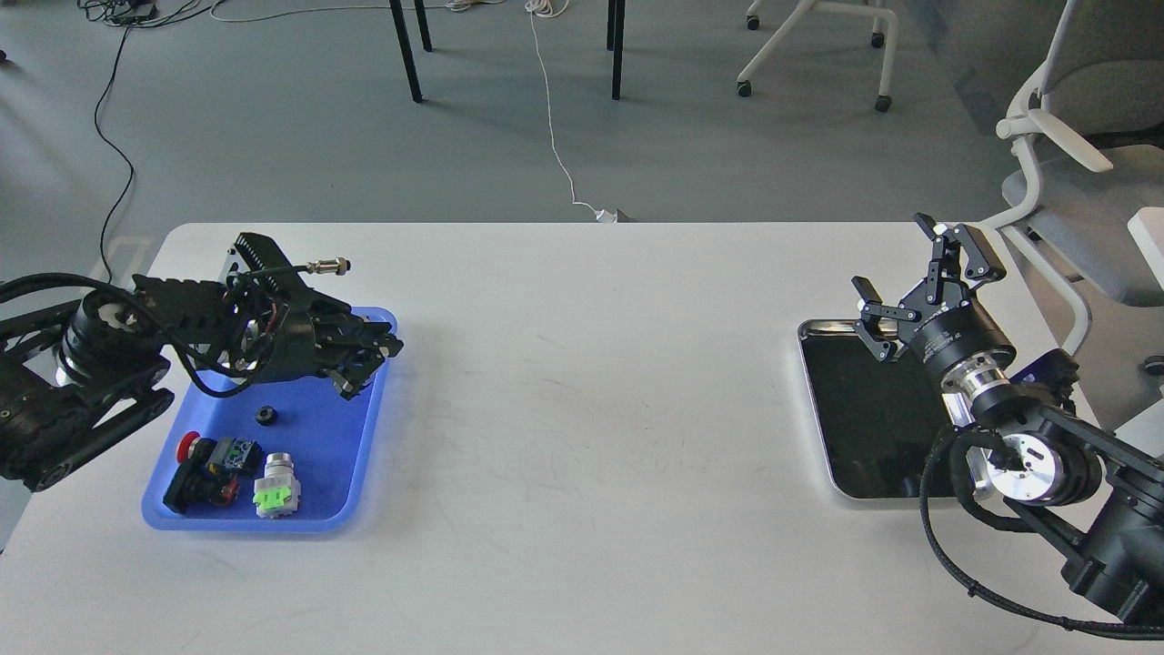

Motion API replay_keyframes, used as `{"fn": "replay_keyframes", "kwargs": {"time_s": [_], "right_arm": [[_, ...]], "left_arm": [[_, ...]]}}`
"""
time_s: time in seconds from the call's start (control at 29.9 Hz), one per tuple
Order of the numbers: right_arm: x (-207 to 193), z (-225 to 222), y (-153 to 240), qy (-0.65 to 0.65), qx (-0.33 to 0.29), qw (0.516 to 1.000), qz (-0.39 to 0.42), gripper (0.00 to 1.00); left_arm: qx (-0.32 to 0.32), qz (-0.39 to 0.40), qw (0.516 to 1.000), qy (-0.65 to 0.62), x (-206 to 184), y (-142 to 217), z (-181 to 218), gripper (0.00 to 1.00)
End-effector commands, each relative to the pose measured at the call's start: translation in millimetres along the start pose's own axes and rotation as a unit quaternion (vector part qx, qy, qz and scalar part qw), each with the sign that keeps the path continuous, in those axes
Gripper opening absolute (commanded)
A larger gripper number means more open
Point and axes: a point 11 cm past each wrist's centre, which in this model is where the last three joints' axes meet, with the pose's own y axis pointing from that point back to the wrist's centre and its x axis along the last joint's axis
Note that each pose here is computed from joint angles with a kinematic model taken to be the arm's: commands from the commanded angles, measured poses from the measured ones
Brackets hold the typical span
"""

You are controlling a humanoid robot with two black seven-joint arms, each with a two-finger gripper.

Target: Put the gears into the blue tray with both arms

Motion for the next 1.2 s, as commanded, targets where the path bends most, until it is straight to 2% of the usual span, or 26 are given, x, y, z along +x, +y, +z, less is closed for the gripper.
{"fn": "replay_keyframes", "kwargs": {"time_s": [0.0, 0.5, 0.7, 0.77, 0.87, 0.94, 0.97, 1.07, 1.17], "right_arm": [[-1.3, 0.7, -0.8, 0.0, -0.001, 1.0, -0.001, 0.99], [-1.8, 0.7, -0.8, -0.001, -0.001, 1.0, -0.002, 0.99], [-1.5, 1.2, -0.4, -0.001, -0.001, 1.0, -0.001, 0.99], [-2.0, 1.2, -0.5, -0.001, -0.001, 1.0, -0.002, 0.99], [-2.1, 1.3, -0.5, -0.001, -0.001, 1.0, -0.003, 0.99], [-2.1, 1.3, -0.5, -0.001, -0.001, 1.0, -0.003, 0.99], [-2.1, 1.3, -0.5, -0.001, -0.001, 1.0, -0.003, 0.99], [-2.1, 1.3, -0.5, -0.001, -0.001, 1.0, -0.003, 0.99], [-2.1, 1.3, -0.5, -0.001, -0.001, 1.0, -0.003, 0.99]], "left_arm": [[0.004, -0.017, 0.999, 0.027, -29.7, 4.2, 1.4, 0.22], [0.032, -0.044, 0.997, 0.046, -55.4, 13.5, -15.2, 0.25], [0.035, -0.047, 0.997, 0.048, -58.6, 14.7, -17.0, 0.3], [0.04, -0.05, 0.997, 0.051, -62.3, 15.9, -19.4, 0.37], [0.043, -0.05, 0.996, 0.052, -63.1, 17.2, -21.6, 0.54], [0.044, -0.049, 0.997, 0.051, -62.7, 17.8, -22.4, 0.73], [0.048, -0.048, 0.996, 0.051, -62.2, 20.4, -25.0, 0.79], [0.057, -0.037, 0.996, 0.051, -54.8, 28.5, -31.6, 0.81], [0.055, 0.001, 0.997, 0.046, -29.5, 29.8, -31.6, 0.83]]}}
